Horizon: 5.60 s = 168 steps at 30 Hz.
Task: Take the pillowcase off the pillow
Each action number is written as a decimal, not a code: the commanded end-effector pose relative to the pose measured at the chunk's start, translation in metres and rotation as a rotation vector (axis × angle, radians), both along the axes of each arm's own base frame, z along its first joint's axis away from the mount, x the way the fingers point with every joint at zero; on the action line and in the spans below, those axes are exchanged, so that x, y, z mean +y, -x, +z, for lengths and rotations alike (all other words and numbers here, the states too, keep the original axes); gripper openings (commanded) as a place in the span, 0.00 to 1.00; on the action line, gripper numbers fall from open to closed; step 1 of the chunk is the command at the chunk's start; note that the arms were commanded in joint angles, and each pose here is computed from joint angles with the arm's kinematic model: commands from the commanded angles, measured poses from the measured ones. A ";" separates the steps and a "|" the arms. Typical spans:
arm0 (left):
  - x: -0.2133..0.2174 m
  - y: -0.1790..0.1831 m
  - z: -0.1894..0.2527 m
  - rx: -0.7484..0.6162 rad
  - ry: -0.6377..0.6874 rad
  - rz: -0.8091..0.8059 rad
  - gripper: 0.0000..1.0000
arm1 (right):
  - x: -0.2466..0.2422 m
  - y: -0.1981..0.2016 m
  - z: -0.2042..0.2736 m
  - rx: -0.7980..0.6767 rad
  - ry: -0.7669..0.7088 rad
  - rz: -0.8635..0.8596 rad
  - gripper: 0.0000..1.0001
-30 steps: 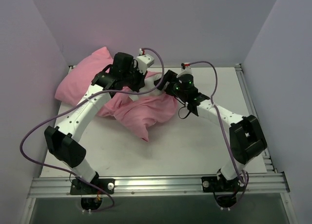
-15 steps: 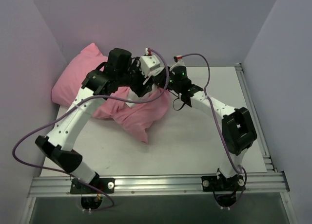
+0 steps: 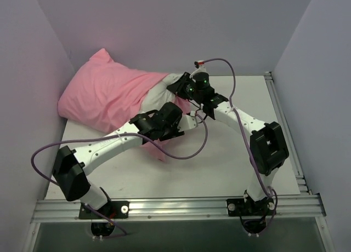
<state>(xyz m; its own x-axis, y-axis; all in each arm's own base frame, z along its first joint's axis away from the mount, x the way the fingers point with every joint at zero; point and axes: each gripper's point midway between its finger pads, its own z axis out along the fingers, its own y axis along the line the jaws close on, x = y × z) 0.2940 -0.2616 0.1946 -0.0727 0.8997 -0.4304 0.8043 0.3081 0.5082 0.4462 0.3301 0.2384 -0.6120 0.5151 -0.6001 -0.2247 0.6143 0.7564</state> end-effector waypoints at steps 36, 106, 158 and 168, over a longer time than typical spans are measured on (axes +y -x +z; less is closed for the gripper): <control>-0.006 0.074 0.142 0.259 0.484 -0.300 0.85 | 0.003 0.027 0.050 -0.125 -0.049 0.075 0.00; 0.036 -0.107 0.106 -0.070 0.528 0.319 0.02 | -0.029 0.048 0.024 -0.078 0.010 0.094 0.52; 0.064 -0.151 0.263 -0.179 0.956 0.371 0.02 | -0.040 0.058 0.026 -0.174 0.413 0.137 0.69; 0.055 -0.155 0.257 -0.167 0.953 0.369 0.02 | 0.022 0.096 0.080 -0.336 0.398 0.168 0.69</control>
